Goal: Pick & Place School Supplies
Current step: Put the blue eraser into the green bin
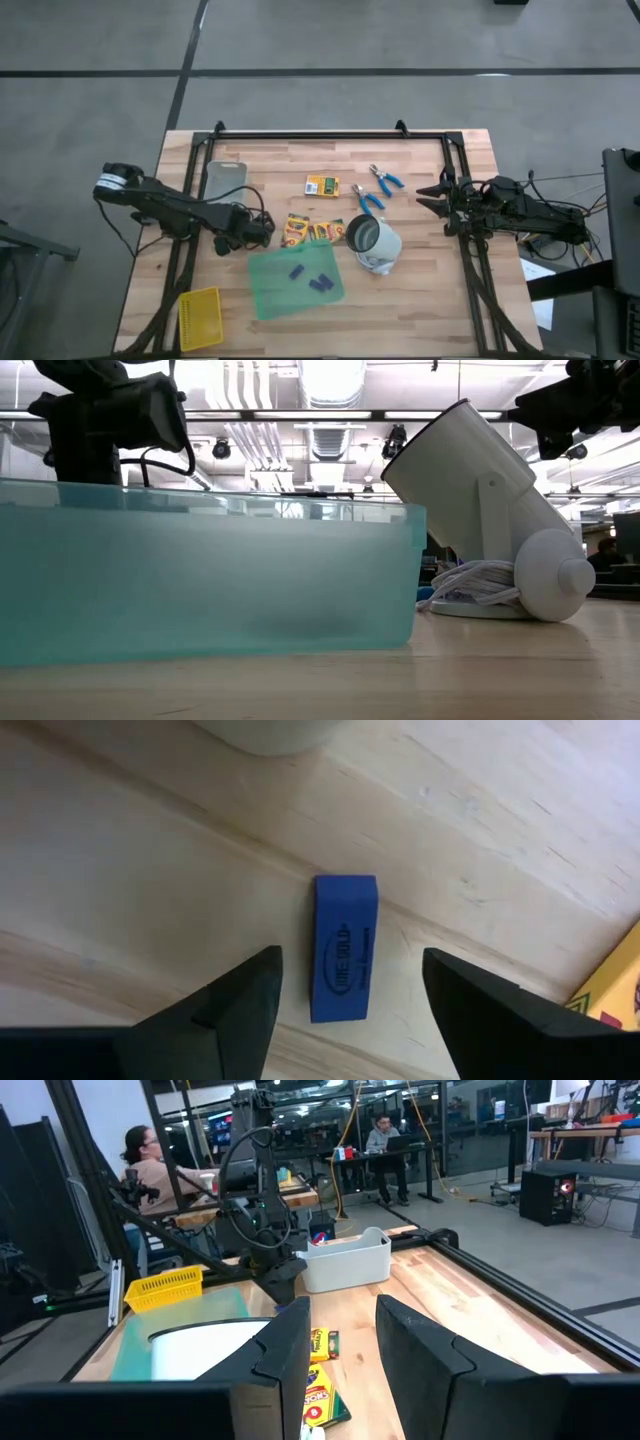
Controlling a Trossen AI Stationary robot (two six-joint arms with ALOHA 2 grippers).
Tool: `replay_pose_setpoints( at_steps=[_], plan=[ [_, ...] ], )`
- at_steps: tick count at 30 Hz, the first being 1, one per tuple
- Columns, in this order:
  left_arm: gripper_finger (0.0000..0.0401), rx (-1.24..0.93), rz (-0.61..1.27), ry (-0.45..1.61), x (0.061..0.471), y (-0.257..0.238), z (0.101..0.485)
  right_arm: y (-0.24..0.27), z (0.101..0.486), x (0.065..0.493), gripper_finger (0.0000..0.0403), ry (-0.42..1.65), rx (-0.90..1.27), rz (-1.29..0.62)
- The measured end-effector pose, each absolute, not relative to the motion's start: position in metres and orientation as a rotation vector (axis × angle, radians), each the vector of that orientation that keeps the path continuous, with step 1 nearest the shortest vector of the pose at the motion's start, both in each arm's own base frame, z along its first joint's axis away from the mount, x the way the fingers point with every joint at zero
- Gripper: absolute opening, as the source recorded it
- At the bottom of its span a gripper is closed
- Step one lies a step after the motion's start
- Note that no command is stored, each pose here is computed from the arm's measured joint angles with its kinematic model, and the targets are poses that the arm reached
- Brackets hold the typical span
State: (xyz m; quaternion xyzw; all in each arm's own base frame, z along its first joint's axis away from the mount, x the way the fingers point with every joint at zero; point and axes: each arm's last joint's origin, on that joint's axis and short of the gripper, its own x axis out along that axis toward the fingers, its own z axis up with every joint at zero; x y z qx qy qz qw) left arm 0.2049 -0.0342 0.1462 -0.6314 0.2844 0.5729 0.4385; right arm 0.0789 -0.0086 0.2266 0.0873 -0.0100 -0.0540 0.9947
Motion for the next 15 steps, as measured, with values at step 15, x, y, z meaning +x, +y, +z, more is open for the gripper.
replay_pose_setpoints(
  at_steps=[15],
  plan=[
    [0.0236, -1.609, 1.471, 0.899, 0.2045, -0.0345, 0.1541, -0.0086, 0.2266, 0.0789, 0.0114, -0.02, 0.175, -0.108]
  ],
)
